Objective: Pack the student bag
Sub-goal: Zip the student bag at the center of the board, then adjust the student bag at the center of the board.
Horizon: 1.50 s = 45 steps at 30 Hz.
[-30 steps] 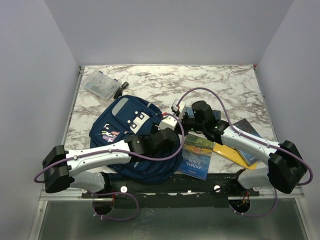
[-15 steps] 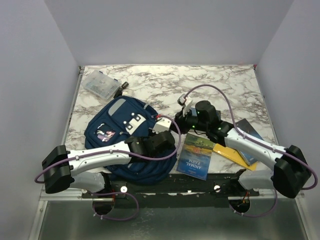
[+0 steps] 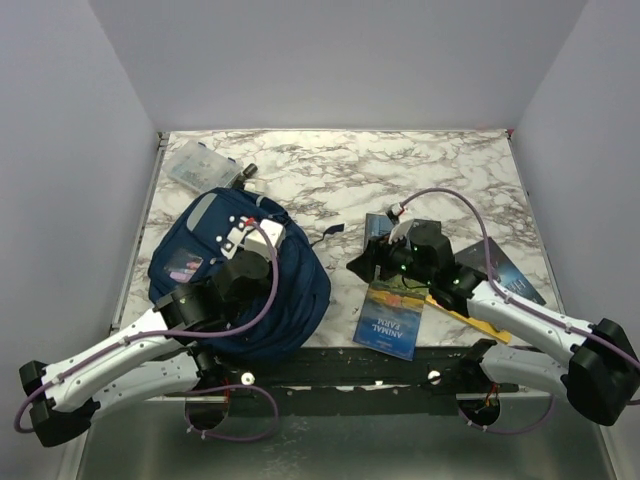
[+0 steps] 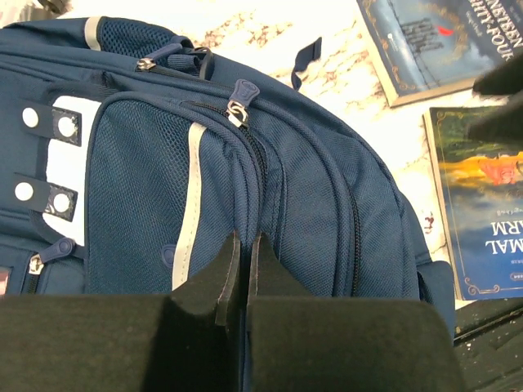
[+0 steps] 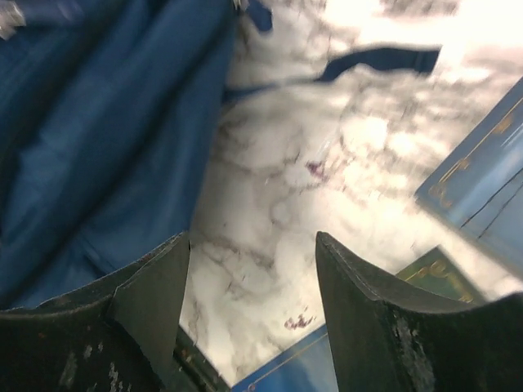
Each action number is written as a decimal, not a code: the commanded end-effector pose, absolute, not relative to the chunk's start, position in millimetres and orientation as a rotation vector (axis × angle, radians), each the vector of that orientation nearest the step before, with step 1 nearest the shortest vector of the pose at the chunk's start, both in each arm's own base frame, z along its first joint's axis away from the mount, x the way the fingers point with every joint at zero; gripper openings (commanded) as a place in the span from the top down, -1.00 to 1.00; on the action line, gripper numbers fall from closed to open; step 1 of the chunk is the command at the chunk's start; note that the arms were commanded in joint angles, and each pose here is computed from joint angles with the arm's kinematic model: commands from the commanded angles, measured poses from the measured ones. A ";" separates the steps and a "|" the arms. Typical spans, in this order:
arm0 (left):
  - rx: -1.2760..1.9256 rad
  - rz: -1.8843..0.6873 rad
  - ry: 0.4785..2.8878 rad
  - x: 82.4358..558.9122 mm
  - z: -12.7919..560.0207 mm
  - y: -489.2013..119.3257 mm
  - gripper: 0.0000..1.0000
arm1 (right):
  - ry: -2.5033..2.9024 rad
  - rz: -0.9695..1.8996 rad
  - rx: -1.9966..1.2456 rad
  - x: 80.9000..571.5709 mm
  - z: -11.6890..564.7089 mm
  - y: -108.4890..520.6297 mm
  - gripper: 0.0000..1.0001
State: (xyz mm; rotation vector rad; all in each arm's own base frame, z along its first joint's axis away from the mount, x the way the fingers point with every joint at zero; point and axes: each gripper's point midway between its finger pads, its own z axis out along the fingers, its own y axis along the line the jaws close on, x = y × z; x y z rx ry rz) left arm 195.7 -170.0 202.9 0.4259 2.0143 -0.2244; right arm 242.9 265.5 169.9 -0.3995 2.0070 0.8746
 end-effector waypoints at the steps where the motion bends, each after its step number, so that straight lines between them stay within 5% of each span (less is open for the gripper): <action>1: 0.405 -0.373 1.853 203.6 264.8 -173.4 1.00 | 1.969 1.141 -0.408 214.8 170.5 285.6 -0.35; 13: 0.187 -0.481 1.909 209.7 281.0 -168.0 1.00 | 1.789 1.632 -0.298 173.3 205.1 312.8 -0.46; 19: -0.058 -0.469 2.068 225.6 275.2 -183.4 1.00 | 1.856 1.575 -0.248 159.8 187.0 322.4 -0.99; 38: -0.310 -0.337 2.128 266.9 277.5 -206.5 1.00 | 2.114 1.032 0.010 172.8 127.8 267.2 -0.99; 45: -0.353 -0.360 2.116 269.8 280.9 -210.0 1.00 | 2.067 1.250 -0.123 151.1 145.1 291.5 -0.99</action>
